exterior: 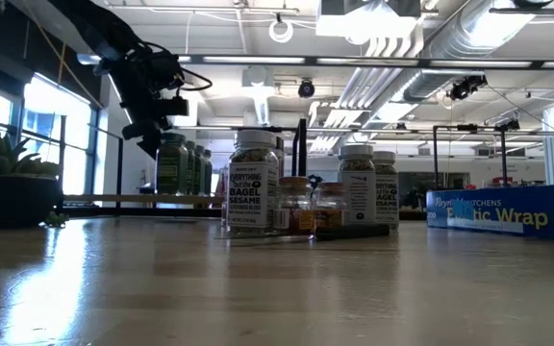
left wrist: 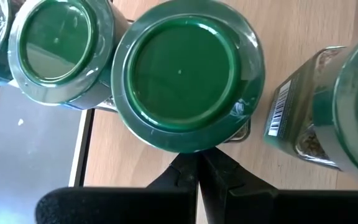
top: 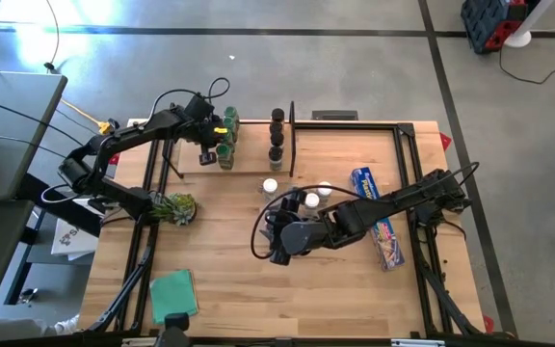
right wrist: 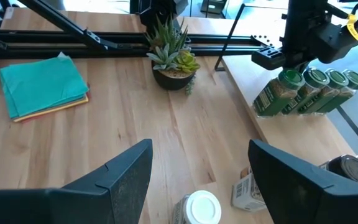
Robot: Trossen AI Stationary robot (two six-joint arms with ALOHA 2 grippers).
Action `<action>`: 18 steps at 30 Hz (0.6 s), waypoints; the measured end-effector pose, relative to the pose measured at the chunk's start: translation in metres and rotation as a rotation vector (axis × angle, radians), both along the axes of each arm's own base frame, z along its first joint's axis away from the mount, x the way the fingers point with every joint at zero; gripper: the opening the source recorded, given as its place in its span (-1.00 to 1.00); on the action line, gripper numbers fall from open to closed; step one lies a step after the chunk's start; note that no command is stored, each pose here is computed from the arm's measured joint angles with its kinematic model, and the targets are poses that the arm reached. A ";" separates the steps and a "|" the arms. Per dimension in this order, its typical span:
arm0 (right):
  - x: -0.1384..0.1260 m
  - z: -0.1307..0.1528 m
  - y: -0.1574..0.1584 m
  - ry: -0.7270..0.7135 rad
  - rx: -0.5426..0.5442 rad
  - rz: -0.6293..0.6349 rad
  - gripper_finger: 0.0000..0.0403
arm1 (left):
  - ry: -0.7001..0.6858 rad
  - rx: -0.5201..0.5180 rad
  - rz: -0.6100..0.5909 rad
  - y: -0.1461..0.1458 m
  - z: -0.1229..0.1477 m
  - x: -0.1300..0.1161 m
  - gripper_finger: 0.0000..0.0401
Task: Shelf spices
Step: Adjust the green lid seasoning bottles
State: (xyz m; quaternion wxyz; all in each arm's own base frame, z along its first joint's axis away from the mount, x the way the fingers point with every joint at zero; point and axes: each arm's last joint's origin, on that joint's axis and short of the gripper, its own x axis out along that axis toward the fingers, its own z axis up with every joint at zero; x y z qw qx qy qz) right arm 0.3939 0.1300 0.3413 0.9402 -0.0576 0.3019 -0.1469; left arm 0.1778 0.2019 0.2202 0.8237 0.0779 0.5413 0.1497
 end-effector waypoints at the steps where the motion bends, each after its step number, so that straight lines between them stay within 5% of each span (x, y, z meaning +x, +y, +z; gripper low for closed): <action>1: 0.000 0.000 0.000 0.000 0.000 0.000 0.30 | -0.002 -0.002 -0.002 0.000 0.000 0.000 -1.00; 18: 0.000 0.000 0.000 0.000 0.000 0.000 0.30 | -0.034 0.015 0.019 0.002 0.002 0.002 -1.00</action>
